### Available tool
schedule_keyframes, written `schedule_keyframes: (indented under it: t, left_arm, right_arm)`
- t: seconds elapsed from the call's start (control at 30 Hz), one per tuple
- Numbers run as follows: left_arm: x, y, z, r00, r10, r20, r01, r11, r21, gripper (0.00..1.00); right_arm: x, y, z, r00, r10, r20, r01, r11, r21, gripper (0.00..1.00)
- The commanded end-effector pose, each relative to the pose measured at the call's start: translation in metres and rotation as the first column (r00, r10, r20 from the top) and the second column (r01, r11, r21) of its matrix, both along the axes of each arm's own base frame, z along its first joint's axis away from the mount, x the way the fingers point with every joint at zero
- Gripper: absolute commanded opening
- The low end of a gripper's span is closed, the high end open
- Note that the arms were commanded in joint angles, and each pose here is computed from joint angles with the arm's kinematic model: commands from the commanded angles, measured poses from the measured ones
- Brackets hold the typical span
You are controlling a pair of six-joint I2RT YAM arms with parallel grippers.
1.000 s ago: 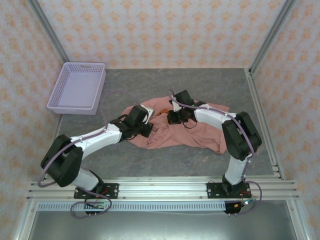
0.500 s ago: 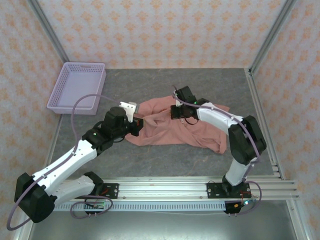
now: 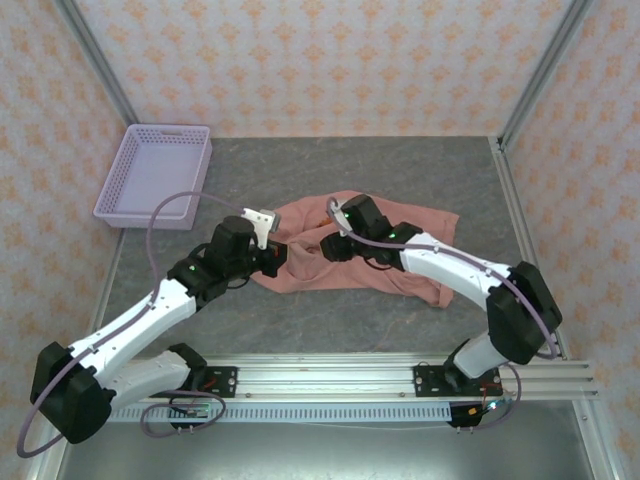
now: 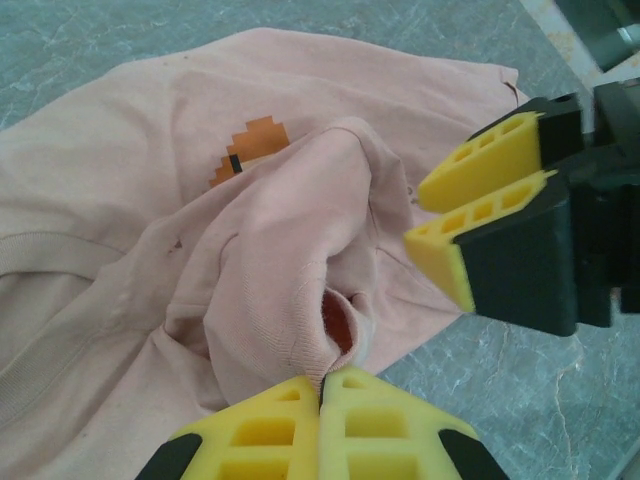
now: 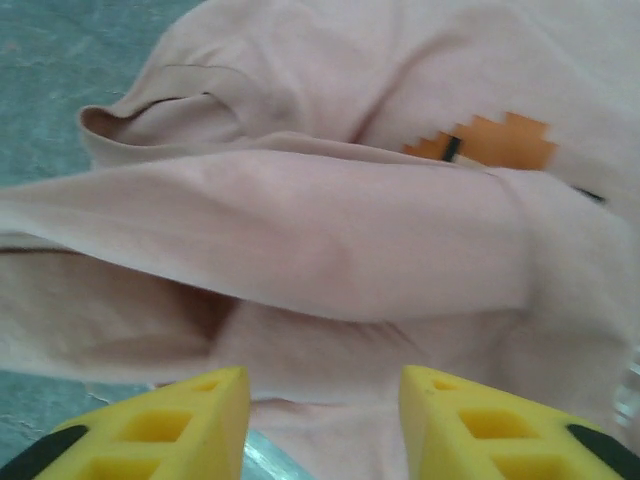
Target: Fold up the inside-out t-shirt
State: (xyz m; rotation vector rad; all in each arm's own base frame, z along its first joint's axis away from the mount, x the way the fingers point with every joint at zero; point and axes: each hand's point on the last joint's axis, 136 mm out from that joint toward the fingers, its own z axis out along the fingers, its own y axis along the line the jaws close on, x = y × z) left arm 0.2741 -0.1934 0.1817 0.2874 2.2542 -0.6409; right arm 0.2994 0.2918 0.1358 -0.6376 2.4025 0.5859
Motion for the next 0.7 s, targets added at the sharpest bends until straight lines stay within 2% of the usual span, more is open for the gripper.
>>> schedule_keyframes:
  t: [0.0, 0.07, 0.17, 0.37, 0.53, 0.6, 0.67]
  left_arm:
    - [0.001, 0.0, 0.0, 1.0, -0.008, 0.001, 0.008, 1.0, -0.004, 0.0]
    - [0.0, 0.0, 0.0, 1.0, -0.008, 0.001, 0.008, 1.0, -0.002, 0.0]
    - [0.0, 0.001, -0.003, 1.0, -0.005, 0.001, 0.005, 1.0, 0.001, 0.0]
    - [-0.003, 0.003, -0.014, 1.0, -0.005, -0.016, 0.005, 1.0, 0.009, 0.0]
    - [-0.003, 0.006, -0.02, 1.0, 0.018, -0.02, -0.018, 1.0, 0.011, 0.0]
    - [-0.001, 0.01, -0.019, 0.999, 0.047, -0.011, -0.047, 0.999, 0.01, 0.0]
    - [0.0, 0.015, -0.02, 0.997, 0.076, -0.006, -0.076, 0.997, 0.016, 0.0]
  right_arm:
    - [0.009, 0.016, -0.016, 0.999, -0.008, -0.043, 0.01, 0.999, 0.046, 0.37]
    - [0.018, 0.019, -0.022, 0.997, -0.047, -0.053, 0.05, 0.997, 0.052, 0.32]
    - [0.03, 0.025, -0.032, 0.994, -0.084, -0.068, 0.087, 0.995, 0.044, 0.31]
    - [0.053, 0.039, -0.057, 0.984, -0.147, -0.096, 0.152, 0.987, 0.047, 0.45]
    - [0.069, 0.034, -0.086, 0.972, -0.219, -0.086, 0.218, 0.976, -0.028, 0.48]
    - [0.072, 0.034, -0.087, 0.971, -0.227, -0.079, 0.225, 0.974, -0.025, 0.38]
    - [0.075, 0.035, -0.071, 0.975, -0.213, -0.061, 0.214, 0.977, 0.016, 0.1]
